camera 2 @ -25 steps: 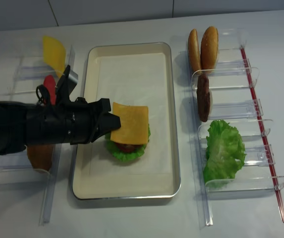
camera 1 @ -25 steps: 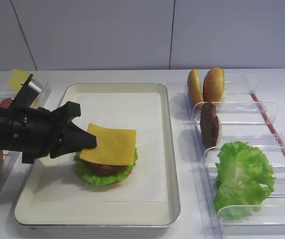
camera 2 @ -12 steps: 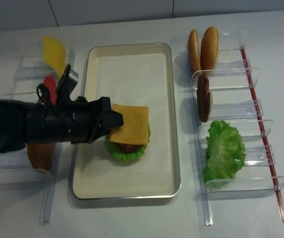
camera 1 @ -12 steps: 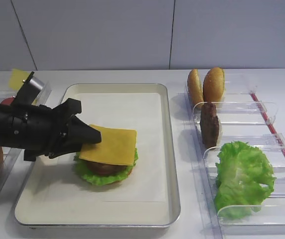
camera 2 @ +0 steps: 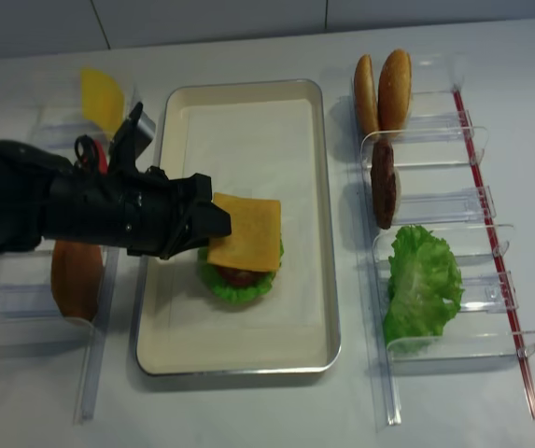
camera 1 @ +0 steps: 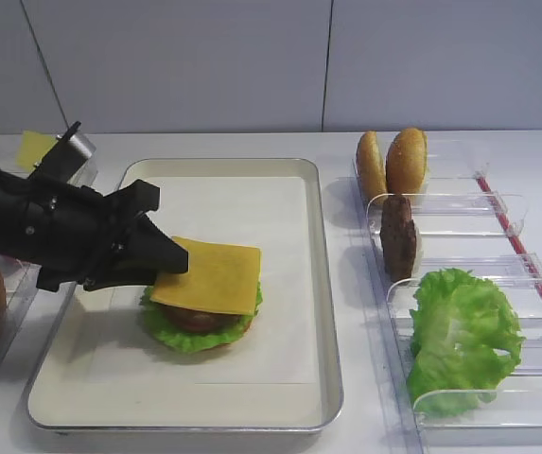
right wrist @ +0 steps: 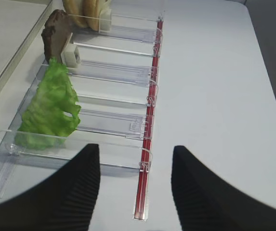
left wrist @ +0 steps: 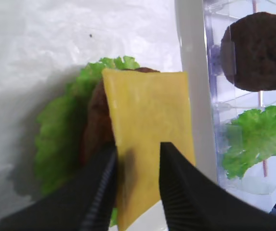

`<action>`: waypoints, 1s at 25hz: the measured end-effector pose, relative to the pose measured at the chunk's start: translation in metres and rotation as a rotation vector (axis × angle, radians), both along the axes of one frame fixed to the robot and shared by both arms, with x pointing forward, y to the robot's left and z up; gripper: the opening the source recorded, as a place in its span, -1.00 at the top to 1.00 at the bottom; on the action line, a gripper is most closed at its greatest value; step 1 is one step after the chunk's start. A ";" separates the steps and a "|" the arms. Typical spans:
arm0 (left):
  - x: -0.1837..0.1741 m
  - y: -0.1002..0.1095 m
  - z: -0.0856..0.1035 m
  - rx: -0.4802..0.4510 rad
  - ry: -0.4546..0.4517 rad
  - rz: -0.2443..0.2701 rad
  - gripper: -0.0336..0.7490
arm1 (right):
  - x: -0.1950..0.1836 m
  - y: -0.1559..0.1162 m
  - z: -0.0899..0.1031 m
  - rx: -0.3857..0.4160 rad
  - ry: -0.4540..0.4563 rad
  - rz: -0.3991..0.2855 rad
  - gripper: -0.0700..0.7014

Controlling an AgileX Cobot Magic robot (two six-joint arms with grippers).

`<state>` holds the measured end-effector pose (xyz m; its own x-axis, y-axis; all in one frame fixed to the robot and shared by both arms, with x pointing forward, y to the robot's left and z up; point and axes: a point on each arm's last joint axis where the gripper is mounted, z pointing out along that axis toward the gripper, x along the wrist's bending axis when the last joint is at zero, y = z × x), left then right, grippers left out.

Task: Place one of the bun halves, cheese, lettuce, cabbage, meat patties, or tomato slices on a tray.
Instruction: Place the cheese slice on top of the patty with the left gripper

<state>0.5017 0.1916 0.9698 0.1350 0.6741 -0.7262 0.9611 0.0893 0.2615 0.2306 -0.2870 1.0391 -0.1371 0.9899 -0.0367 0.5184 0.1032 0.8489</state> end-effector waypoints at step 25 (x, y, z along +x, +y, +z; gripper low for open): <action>0.033 0.028 0.086 0.507 0.090 -0.164 0.32 | 0.000 0.000 0.000 0.000 0.000 0.000 -0.07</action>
